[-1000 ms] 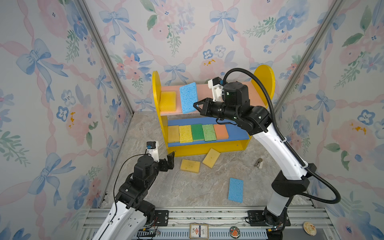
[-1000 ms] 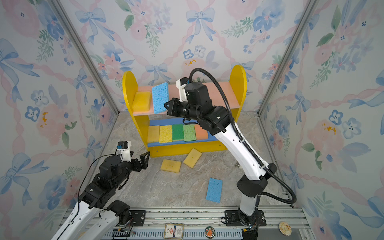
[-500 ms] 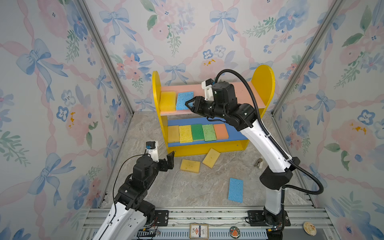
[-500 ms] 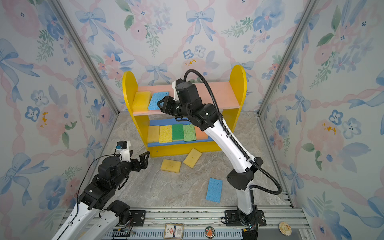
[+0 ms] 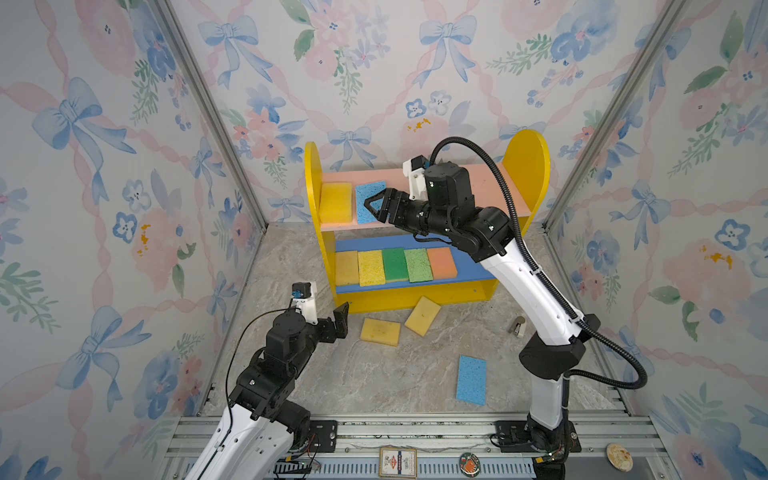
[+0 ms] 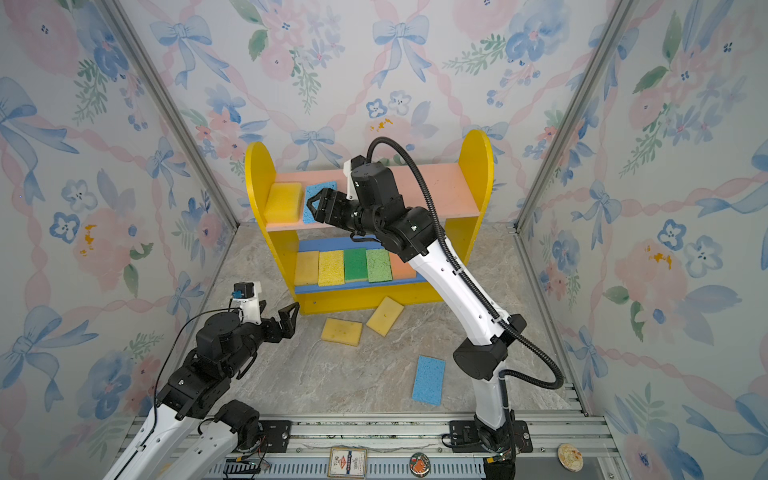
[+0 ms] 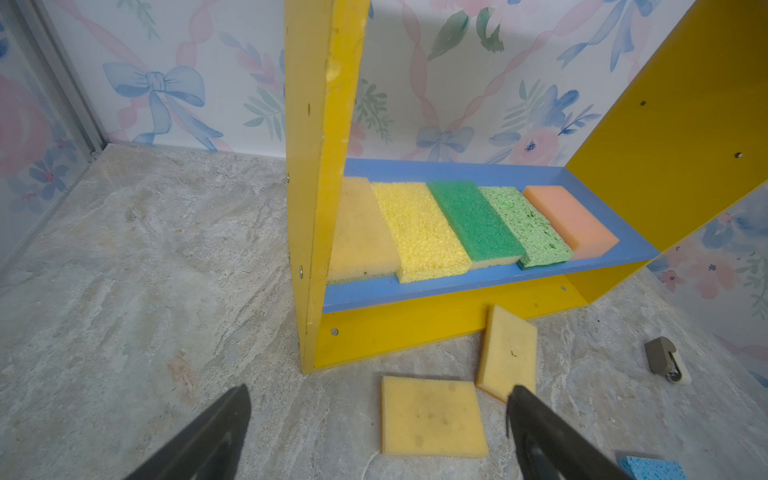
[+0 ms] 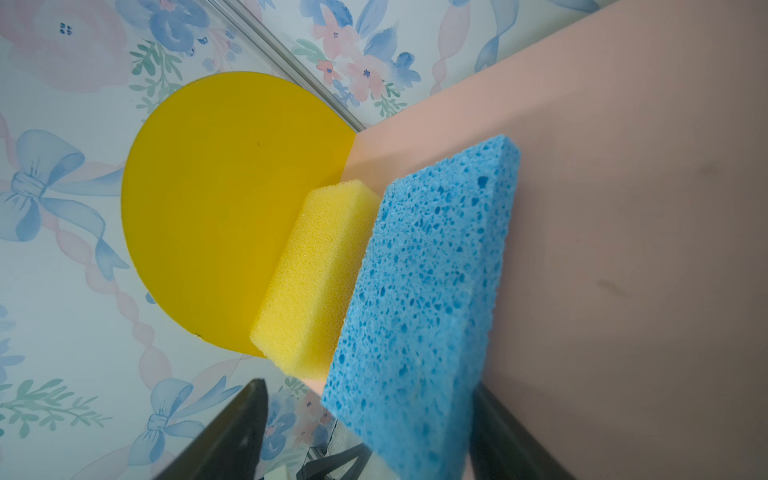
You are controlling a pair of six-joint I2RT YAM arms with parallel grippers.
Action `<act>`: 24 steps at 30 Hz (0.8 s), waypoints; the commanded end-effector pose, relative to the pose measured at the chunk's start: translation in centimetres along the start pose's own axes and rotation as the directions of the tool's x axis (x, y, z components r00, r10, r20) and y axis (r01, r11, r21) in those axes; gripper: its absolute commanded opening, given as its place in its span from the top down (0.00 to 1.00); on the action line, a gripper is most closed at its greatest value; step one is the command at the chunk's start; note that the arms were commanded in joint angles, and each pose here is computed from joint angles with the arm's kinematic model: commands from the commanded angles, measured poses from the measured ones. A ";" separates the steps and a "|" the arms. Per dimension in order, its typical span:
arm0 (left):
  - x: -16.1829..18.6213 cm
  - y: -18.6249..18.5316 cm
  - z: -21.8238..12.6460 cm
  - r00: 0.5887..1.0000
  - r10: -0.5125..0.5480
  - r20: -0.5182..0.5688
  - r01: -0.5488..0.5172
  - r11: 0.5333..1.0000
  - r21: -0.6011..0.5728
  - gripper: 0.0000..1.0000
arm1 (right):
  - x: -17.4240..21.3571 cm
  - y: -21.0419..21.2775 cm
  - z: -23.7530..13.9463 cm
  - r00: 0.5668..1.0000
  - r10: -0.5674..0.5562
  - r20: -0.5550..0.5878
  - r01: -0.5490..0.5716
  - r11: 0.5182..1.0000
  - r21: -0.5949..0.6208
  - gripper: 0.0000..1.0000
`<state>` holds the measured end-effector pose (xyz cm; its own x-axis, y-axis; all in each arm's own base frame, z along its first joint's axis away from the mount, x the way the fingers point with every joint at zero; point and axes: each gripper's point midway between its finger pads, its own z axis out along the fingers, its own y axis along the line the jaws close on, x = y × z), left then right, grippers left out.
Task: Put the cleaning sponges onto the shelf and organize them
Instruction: 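Set the blue sponge upright beside the yellow sponge and open the right gripper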
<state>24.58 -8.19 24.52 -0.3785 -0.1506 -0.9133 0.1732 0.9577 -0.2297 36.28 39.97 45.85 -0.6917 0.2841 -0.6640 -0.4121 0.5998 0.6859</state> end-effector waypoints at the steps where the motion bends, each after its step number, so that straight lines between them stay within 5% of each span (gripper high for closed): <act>1: 0.1 0.1 0.1 1.000 0.017 0.006 -0.017 1.000 0.000 0.02 | 1.3 -0.9 2.1 0.999 -0.023 -0.049 0.024 1.000 0.012 0.25; 12: 0.2 0.1 0.1 1.000 0.017 0.006 -0.017 1.000 0.001 0.02 | 2.6 -2.6 2.7 0.985 -0.148 -0.087 0.156 0.984 0.088 0.29; 24: 0.2 0.1 0.2 1.000 0.018 0.001 -0.018 1.000 0.000 0.02 | 4.0 -4.9 2.1 0.873 -0.444 -0.204 0.476 0.866 0.153 0.31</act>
<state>24.59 -8.19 24.50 -0.3792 -0.1503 -0.9130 0.1730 0.9578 -0.2295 36.26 40.58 44.57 -0.5149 0.0152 -0.8571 -0.6078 0.6986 0.3775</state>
